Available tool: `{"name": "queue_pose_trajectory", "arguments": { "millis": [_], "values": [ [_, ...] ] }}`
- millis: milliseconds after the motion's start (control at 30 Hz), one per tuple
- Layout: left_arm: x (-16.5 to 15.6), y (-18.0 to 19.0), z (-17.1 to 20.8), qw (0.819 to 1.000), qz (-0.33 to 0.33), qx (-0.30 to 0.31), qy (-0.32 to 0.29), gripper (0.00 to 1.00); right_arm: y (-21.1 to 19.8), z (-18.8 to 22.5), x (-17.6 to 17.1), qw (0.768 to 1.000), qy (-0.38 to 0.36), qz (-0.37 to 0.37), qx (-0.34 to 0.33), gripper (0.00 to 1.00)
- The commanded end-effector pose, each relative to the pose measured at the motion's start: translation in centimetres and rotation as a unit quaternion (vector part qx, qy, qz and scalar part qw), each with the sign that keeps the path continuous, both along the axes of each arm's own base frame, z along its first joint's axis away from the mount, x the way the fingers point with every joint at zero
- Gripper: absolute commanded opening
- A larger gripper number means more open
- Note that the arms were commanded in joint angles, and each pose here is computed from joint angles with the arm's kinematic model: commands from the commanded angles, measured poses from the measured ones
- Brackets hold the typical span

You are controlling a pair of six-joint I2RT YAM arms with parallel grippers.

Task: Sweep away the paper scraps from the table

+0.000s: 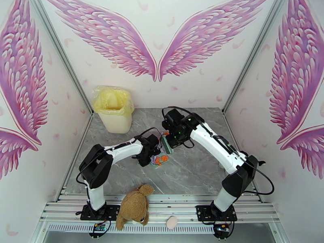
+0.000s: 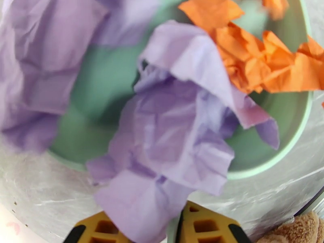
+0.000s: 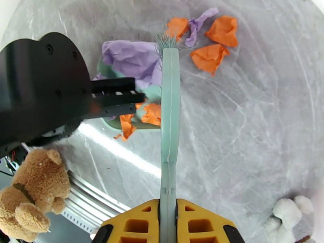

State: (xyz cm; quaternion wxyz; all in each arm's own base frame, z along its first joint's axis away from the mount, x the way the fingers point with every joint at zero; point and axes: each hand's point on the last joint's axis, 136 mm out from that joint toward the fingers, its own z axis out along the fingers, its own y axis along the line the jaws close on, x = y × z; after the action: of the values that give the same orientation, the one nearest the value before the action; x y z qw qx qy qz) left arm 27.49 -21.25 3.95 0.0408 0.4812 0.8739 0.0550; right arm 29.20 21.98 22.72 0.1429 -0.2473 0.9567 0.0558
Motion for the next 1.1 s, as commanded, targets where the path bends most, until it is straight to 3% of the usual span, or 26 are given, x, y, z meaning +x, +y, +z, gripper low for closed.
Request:
{"name": "queue_pose_trajectory", "arguments": {
  "millis": [0,167,367,600,800,1067],
  "values": [
    [0.5,0.3,1.4,0.999,0.012,-0.026,-0.023,0.00,-1.4,0.3,0.5,1.000,-0.003,-0.015,-0.025,0.00],
    [1.2,1.1,1.9,0.999,0.017,-0.030,-0.031,0.00,-2.7,0.7,2.8,0.998,-0.026,-0.026,-0.058,0.00],
    [2.5,2.2,1.4,1.000,0.012,-0.015,-0.021,0.00,-5.3,1.4,9.5,0.984,-0.061,-0.033,-0.163,0.00],
    [4.0,1.9,1.8,0.999,0.011,-0.023,-0.025,0.00,-4.9,-2.3,16.5,0.971,-0.091,-0.034,-0.218,0.00],
    [3.5,2.3,1.1,1.000,-0.002,-0.020,-0.010,0.00,-3.4,-5.8,18.2,0.966,-0.087,-0.019,-0.243,0.00],
    [2.3,3.1,0.7,1.000,0.001,-0.018,0.023,0.00,-2.7,-8.0,16.6,0.961,-0.058,0.008,-0.271,0.00]
  ]
}}
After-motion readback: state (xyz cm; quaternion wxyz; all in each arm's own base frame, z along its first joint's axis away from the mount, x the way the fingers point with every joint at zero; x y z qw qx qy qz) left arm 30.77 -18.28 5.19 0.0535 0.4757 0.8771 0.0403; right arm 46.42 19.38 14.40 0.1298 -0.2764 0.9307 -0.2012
